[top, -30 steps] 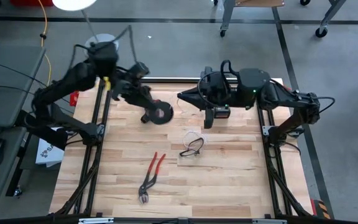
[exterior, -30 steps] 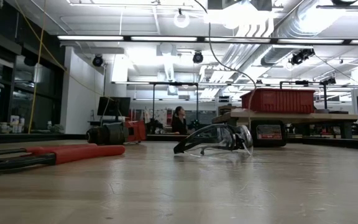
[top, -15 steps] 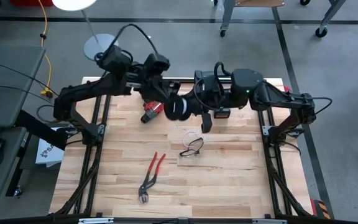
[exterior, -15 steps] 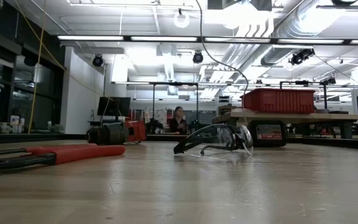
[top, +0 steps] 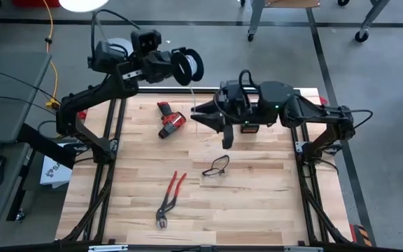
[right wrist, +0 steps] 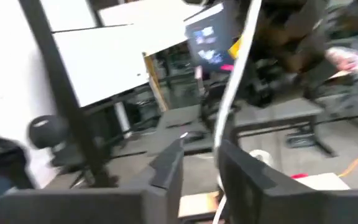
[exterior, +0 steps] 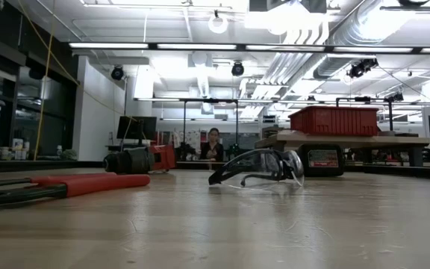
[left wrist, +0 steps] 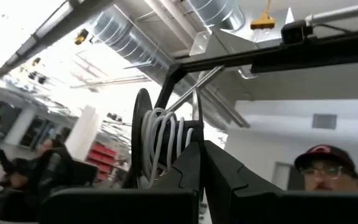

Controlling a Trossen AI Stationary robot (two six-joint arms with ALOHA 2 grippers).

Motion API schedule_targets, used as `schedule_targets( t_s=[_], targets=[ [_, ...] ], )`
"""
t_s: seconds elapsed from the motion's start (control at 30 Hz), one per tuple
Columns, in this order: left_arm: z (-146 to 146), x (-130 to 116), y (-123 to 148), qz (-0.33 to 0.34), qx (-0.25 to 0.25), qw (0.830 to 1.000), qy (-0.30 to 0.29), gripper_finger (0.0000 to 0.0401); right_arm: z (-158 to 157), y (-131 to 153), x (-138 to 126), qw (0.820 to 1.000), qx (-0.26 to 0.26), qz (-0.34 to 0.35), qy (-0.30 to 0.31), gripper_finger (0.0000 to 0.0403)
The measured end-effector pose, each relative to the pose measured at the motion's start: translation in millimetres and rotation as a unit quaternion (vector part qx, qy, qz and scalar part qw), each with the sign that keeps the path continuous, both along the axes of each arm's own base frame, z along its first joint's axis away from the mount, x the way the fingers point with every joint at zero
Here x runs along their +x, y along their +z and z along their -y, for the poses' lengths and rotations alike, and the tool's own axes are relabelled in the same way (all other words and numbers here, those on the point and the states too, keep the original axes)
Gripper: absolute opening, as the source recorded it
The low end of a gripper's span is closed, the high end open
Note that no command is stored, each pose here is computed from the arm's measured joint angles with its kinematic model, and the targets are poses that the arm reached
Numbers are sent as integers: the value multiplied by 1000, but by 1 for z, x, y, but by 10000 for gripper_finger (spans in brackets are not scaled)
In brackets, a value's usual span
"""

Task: Coil cords
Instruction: Coil the white wire onto the black spool

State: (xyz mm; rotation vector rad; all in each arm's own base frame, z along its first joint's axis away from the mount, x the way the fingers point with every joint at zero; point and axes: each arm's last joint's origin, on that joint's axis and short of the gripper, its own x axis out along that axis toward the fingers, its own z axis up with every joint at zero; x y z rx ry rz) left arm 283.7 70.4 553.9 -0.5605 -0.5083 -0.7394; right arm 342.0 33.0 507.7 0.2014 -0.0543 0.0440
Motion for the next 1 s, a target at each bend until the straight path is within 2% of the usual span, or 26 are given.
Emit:
schedule_targets(
  t_s=[0.13, 0.23, 0.37, 0.53, 0.63, 0.83, 1.0],
  targets=[
    [-1, -5, 3, 16, 9, 999, 27, 0, -1, -3, 6, 999, -20, 1, -44, 139],
    [0, -11, 7, 32, 11, 999, 42, 0, -1, -11, 16, 998, -22, -10, -50, 154],
    [-3, -12, 8, 42, 3, 997, 65, 0, -3, -17, 24, 999, -31, -11, -42, 155],
    [-4, -13, 8, 40, 2, 997, 66, 0, -3, -19, 26, 996, -39, -14, -79, 152],
    [-3, -14, 9, 42, 2, 997, 62, 0, -6, -11, 18, 994, -49, 1, -98, 152],
    [-1, -21, 13, 54, 6, 997, 62, 0, -23, -4, 3, 974, -130, -13, -184, 152],
    [-1, -21, 13, 52, 4, 997, 63, 0, -19, -10, 9, 965, -150, -33, -212, 152]
  ],
)
